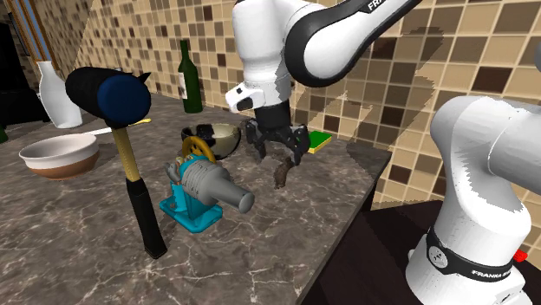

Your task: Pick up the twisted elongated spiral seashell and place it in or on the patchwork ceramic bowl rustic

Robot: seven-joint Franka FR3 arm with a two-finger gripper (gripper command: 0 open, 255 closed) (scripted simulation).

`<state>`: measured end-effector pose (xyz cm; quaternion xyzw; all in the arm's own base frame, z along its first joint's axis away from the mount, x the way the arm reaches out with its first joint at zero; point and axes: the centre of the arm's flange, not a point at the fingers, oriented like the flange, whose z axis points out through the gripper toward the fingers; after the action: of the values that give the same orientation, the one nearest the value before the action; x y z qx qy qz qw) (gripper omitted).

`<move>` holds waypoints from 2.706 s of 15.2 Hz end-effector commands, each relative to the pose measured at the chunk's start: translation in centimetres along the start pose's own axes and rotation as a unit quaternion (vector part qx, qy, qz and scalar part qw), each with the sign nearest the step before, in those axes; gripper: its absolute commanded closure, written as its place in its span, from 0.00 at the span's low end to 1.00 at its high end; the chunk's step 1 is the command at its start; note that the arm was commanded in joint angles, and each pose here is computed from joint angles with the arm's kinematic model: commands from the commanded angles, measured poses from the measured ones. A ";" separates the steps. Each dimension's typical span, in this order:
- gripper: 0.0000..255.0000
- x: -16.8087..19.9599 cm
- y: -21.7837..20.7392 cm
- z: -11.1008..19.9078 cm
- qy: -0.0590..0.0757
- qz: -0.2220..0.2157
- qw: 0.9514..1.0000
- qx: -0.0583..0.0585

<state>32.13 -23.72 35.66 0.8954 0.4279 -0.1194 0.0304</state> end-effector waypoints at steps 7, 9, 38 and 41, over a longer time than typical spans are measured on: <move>0.00 -0.1 0.4 4.3 -0.007 -0.036 0.999 0.006; 0.00 -0.1 0.4 4.3 -0.007 -0.036 0.999 0.006; 1.00 -1.9 0.1 -2.9 -0.007 -0.036 0.999 0.006; 1.00 -2.3 0.0 -4.4 -0.007 -0.036 0.999 0.006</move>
<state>31.53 -24.78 39.85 0.8786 0.4590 -0.1295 0.0238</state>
